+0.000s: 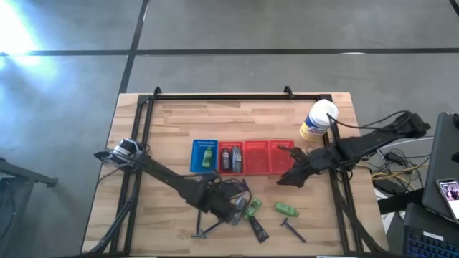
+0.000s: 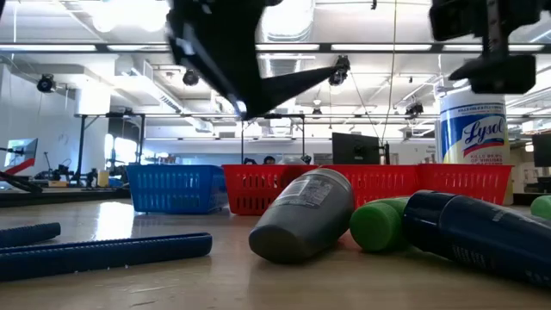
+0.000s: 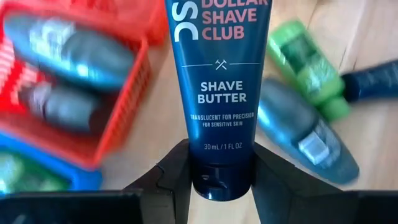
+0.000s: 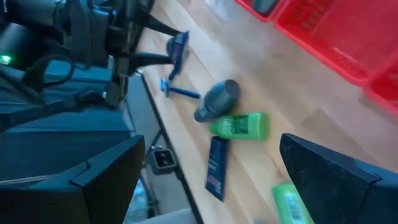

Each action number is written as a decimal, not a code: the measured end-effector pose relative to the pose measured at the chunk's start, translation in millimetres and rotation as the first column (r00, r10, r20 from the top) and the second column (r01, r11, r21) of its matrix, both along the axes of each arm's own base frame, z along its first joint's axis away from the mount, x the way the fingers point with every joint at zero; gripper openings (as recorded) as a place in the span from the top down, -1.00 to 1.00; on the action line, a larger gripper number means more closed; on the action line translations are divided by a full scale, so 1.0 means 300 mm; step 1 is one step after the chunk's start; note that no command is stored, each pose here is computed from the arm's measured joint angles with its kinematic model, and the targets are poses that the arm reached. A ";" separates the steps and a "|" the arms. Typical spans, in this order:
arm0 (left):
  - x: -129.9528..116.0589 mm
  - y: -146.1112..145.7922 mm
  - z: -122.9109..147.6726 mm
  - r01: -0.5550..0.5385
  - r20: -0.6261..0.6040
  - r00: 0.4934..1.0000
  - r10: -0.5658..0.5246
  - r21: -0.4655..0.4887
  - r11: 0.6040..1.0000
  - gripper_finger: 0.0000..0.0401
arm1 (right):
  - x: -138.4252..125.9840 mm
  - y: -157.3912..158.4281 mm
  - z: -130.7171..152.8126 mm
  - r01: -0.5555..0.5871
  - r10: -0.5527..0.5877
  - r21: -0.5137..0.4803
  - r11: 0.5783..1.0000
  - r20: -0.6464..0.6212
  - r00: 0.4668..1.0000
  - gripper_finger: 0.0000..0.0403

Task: Pick & Place Travel size toiletries
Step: Put the blue shave cream into the right red bin

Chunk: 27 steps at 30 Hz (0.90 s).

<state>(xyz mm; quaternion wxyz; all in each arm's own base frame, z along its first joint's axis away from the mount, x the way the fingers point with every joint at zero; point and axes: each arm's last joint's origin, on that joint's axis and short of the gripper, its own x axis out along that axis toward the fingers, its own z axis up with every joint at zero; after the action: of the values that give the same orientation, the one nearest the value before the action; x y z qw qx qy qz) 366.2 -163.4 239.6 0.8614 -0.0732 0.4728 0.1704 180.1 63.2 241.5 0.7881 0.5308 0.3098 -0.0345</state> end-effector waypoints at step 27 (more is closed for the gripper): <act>0.132 0.155 0.037 0.171 0.128 0.973 -0.191 0.149 0.974 0.36 | 0.217 -0.013 -0.017 0.029 -0.028 0.047 0.998 -0.022 0.999 -0.26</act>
<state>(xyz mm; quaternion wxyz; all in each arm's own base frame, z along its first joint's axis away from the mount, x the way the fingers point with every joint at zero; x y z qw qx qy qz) 405.7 -116.8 250.6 0.9078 0.0178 0.4022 0.1175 245.1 59.3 236.3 0.7714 0.5533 0.3113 -0.0440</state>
